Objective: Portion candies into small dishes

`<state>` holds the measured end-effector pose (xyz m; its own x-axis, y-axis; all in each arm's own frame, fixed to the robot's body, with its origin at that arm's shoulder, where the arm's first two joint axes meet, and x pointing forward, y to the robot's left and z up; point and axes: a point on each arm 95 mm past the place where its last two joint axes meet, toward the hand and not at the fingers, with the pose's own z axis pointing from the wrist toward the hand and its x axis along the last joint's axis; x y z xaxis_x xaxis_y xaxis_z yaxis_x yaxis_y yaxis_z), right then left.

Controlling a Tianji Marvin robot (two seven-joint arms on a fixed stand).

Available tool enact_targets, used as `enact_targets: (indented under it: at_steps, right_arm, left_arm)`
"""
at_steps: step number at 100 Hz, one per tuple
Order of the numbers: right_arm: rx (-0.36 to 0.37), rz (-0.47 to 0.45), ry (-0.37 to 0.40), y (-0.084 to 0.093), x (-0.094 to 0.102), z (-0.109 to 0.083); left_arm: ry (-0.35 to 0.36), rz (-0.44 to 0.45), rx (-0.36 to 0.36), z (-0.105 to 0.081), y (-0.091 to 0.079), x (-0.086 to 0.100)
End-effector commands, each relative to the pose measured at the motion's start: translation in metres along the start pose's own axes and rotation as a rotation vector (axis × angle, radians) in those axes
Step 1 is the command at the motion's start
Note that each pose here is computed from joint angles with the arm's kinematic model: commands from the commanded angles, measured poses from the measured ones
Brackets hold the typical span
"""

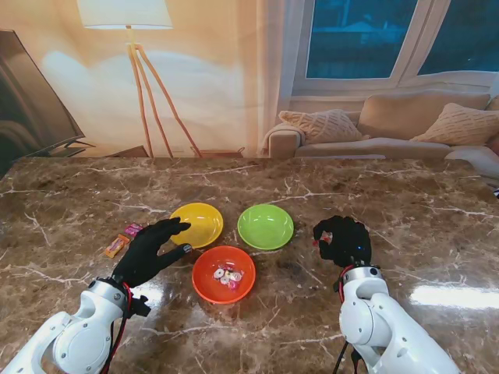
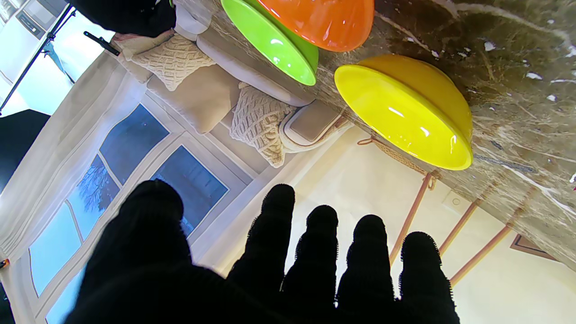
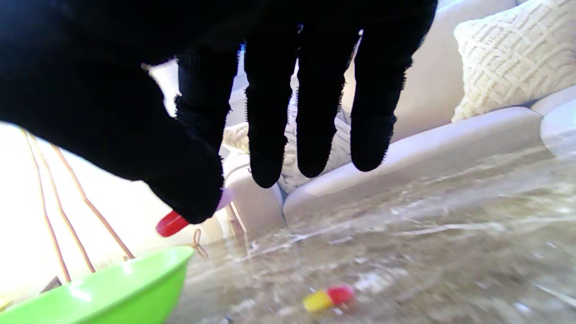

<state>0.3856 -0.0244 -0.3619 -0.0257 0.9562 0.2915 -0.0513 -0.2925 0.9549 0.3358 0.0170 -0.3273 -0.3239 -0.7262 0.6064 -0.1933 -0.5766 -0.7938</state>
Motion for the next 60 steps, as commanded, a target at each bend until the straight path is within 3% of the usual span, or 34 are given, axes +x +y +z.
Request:
enact_targets:
  at_steps: [1, 17, 60]
  right_arm:
    - [-0.01, 0.027, 0.027, 0.008, 0.015, 0.007]
    - [-0.011, 0.061, 0.062, 0.009, 0.037, 0.021]
    - [0.056, 0.121, 0.086, -0.018, 0.07, 0.06]
  left_arm:
    - [-0.003, -0.001, -0.003, -0.002, 0.002, 0.0]
    - [-0.003, -0.001, -0.001, -0.002, 0.002, -0.001]
    - [-0.006, -0.004, 0.001, -0.002, 0.0, -0.002]
